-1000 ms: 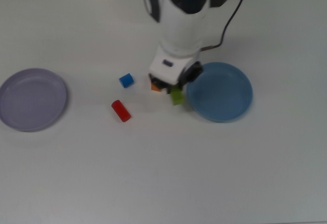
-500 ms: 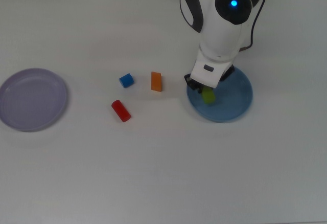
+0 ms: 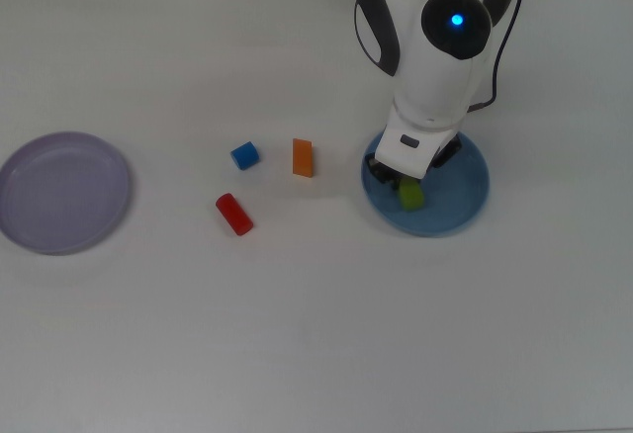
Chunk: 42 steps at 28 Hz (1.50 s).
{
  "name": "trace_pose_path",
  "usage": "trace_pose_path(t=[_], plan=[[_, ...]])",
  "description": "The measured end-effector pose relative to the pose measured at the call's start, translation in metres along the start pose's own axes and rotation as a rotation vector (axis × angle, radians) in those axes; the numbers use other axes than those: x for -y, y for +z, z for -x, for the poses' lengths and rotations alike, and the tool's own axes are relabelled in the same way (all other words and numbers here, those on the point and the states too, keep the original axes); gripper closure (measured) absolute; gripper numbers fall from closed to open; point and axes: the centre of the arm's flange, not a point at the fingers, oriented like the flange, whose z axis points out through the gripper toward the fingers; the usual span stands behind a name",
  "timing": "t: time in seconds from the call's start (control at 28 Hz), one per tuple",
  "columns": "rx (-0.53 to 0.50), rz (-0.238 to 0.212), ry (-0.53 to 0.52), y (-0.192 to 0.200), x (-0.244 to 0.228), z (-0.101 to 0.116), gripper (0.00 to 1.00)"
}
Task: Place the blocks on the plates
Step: 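Carry the green block to the light blue plate and release it, then lower the gripper onto the orange block and grasp it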
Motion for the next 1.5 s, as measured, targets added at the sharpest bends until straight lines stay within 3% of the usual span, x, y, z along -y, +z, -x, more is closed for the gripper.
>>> trace_pose_path(t=[0.14,0.21,0.25,0.61,0.82,1.07,1.21,1.5], plan=[[0.005,-0.001,0.0,0.004,0.0,0.0,0.54],[0.005,-0.001,0.001,0.004,0.0,0.0,0.46],[0.005,-0.001,0.001,0.004,0.0,0.0,0.37],[-0.02,0.014,0.034,-0.015,-0.019,-0.004,0.0],[0.027,0.06,0.111,-0.045,-0.068,0.009,0.0],[0.188,0.087,0.17,-0.045,-0.101,0.035,0.0],[0.255,0.087,0.196,-0.037,-0.112,0.045,0.01],[0.269,0.063,0.228,-0.015,-0.122,0.053,0.06]])
